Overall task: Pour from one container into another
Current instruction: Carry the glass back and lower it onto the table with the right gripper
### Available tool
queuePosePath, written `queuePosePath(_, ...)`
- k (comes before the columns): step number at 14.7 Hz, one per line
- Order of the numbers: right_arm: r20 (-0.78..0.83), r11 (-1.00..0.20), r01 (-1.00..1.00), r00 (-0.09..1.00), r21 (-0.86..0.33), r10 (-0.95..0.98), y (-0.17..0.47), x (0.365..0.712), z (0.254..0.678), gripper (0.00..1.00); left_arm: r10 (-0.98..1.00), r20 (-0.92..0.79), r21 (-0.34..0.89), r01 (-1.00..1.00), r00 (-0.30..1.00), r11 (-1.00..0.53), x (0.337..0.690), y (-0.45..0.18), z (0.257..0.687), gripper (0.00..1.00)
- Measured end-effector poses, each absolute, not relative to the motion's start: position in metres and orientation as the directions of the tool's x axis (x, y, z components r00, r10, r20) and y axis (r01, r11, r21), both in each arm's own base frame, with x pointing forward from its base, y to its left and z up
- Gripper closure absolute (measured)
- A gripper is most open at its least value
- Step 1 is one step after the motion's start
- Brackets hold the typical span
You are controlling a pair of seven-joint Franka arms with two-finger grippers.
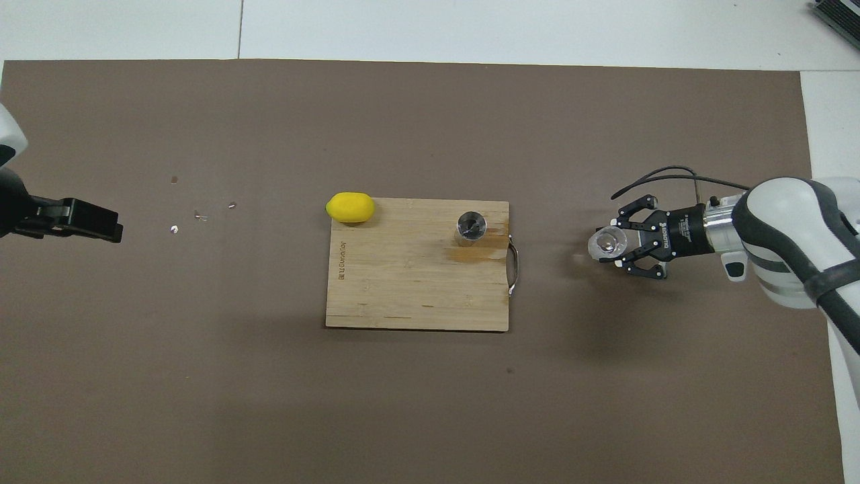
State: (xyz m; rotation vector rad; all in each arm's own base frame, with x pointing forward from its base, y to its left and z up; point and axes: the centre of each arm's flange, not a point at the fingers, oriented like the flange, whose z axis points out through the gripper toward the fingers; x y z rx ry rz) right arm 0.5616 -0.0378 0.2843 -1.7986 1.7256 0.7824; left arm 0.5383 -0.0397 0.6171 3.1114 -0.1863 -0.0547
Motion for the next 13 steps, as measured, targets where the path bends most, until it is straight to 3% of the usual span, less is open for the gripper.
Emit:
queuePosePath(5, -0.752, -0.067, -0.998, 0.042, 0.003, -0.657, -0.084, 0.54, 0.257, 0.49, -0.12, -0.034, 0.026, -0.119, 0.992, -0.993, 0.538, -0.04, 0.617, 0.0)
queuePosePath(13, -0.756, -0.058, -0.998, 0.043, -0.006, -0.654, -0.107, 0.517, 0.235, 0.49, -0.12, -0.034, 0.026, -0.119, 0.992, -0.993, 0.538, -0.04, 0.617, 0.0)
